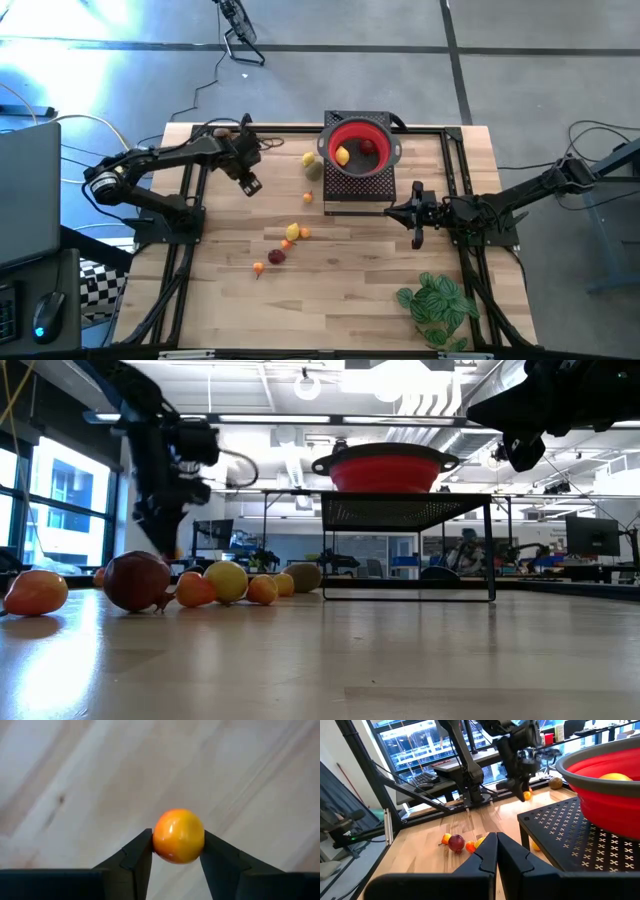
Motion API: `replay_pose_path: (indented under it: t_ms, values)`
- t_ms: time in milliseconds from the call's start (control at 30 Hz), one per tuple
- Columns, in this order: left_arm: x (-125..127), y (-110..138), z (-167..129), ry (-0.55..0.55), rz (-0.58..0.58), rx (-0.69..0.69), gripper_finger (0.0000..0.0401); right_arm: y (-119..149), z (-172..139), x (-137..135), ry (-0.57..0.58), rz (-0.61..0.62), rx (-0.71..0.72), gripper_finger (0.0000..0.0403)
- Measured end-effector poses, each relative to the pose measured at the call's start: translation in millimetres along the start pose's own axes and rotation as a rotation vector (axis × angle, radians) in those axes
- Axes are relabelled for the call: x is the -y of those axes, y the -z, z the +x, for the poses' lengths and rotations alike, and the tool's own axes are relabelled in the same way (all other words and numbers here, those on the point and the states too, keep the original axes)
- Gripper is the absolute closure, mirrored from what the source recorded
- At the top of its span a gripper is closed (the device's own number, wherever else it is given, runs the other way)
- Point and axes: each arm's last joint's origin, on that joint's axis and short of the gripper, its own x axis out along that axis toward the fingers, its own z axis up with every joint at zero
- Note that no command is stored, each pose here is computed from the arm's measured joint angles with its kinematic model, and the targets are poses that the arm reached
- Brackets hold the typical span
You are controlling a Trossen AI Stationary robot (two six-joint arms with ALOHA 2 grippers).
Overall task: Pick & Place Fruit
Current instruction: Put the orange pear into the red strainer bowl on the shelf
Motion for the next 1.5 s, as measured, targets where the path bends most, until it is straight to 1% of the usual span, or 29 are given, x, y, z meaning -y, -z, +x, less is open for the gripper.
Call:
replay_pose_path:
  t_ms: [300, 600, 667, 933, 1267, 1400, 1500]
  values:
    - [4, -33, -33, 0.158, 0.070, 0.147, 0.0258, 0, 0, 0, 0.000, 0.000, 0.000, 0.0401]
    - [9, -50, -56, 0.329, 0.142, 0.246, 0.0258, 0, 0, 0, 0.000, 0.000, 0.000, 0.0401]
    - [10, -54, -61, 0.348, 0.161, 0.271, 0.0258, 0, 0, 0, 0.000, 0.000, 0.000, 0.0401]
    - [10, -71, -87, 0.361, 0.205, 0.386, 0.0258, 0, 0, 0, 0.000, 0.000, 0.000, 0.0401]
    - [13, -97, -118, 0.449, 0.279, 0.655, 0.0258, 0, 0, 0, 0.000, 0.000, 0.000, 0.0401]
    - [20, -104, -125, 0.474, 0.316, 0.757, 0.0258, 0, 0, 0, 0.000, -0.002, 0.000, 0.0401]
    - [30, -108, -131, 0.499, 0.344, 0.822, 0.0258, 0, 0, 0, 0.000, -0.004, 0.000, 0.0401]
